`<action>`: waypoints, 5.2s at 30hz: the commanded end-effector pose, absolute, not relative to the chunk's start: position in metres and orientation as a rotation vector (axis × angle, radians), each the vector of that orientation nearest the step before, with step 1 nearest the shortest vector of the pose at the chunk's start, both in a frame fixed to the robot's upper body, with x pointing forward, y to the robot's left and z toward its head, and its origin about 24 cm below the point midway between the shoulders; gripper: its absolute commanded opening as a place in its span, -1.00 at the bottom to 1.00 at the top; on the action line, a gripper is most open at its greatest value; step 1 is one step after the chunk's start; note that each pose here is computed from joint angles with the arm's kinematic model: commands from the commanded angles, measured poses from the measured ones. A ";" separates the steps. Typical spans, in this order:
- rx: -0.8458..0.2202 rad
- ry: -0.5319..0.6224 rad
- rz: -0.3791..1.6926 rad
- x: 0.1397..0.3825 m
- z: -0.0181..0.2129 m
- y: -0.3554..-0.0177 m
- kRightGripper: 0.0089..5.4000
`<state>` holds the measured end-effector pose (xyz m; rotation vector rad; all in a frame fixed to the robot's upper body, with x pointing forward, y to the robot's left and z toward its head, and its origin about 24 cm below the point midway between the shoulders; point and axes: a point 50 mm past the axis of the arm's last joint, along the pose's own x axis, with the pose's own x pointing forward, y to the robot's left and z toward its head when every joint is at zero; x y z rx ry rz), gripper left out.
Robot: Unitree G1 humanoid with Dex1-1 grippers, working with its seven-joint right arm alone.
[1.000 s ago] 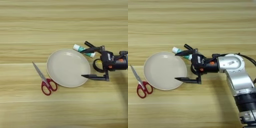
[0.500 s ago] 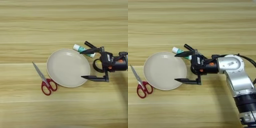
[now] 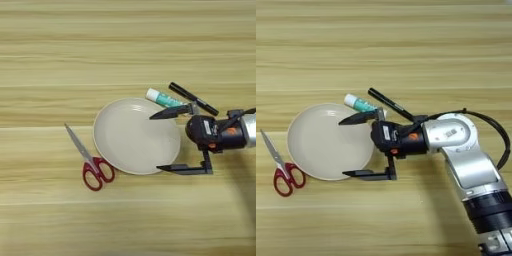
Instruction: Move the objects on the table
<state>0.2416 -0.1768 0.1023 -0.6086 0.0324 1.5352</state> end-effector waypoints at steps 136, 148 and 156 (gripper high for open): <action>-0.887 0.007 1.400 0.290 0.085 -0.143 0.99; -0.881 -0.005 1.374 0.295 0.083 -0.139 0.99; -0.871 -0.021 1.359 0.299 0.082 -0.131 0.99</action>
